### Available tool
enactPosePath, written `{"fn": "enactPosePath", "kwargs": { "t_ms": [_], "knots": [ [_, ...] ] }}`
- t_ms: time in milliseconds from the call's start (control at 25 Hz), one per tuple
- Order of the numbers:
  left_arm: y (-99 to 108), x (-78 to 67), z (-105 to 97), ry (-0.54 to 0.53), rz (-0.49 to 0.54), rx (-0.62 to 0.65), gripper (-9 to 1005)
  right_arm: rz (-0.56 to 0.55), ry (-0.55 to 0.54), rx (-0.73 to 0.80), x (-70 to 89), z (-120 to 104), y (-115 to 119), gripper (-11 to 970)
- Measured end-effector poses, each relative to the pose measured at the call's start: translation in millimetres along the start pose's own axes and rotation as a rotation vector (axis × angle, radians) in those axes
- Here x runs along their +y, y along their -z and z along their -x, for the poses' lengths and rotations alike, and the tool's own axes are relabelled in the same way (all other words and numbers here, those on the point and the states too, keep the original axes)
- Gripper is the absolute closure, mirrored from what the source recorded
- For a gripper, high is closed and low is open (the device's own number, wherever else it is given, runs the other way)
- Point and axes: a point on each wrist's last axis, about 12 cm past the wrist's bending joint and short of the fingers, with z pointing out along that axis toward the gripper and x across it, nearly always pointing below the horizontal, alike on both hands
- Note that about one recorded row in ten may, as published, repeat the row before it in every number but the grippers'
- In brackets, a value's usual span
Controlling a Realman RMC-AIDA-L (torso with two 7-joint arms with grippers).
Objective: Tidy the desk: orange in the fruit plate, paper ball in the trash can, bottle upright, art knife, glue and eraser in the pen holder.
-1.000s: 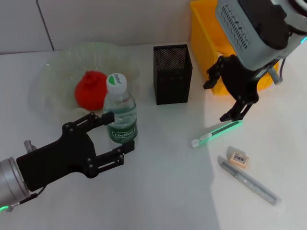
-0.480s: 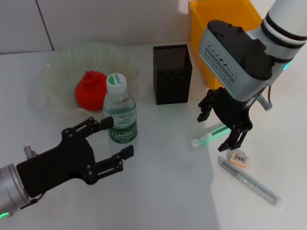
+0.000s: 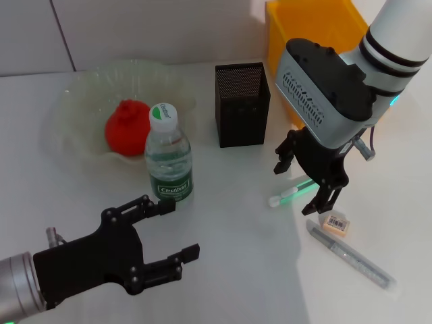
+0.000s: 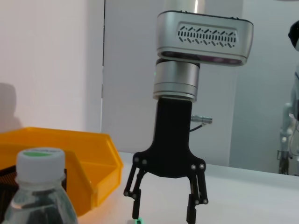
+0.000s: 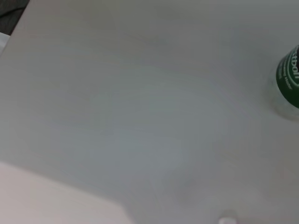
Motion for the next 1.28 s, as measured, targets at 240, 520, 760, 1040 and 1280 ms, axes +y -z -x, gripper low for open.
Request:
{"fn": "enactPosePath", "kwargs": {
  "t_ms": [240,520,760,1040,1280],
  "knots": [
    [1.3,-3.6,-4.5,0.018,-0.03,0.022,210,0.008,0.008,0.004,-0.1,1.5,-4.6,121],
    [0.3,-5.9,-7.0,0.03,-0.036,0.026,210,-0.013,0.011,0.021,-3.1,0.4,-12.7,121],
    [-1.0,-6.4,-9.3,0.044,-0.04,0.029,210,-0.014,0.01,0.036,-3.4,-1.5,-24.1,121],
    [-2.2,-5.9,-9.0,0.044,-0.043,0.028,210,-0.033,0.006,0.047,-6.6,-3.1,-29.3,122],
    [-4.8,-4.7,-9.4,0.05,-0.05,0.028,210,-0.052,-0.001,0.053,-8.6,-5.3,-32.8,121]
  ]
}}
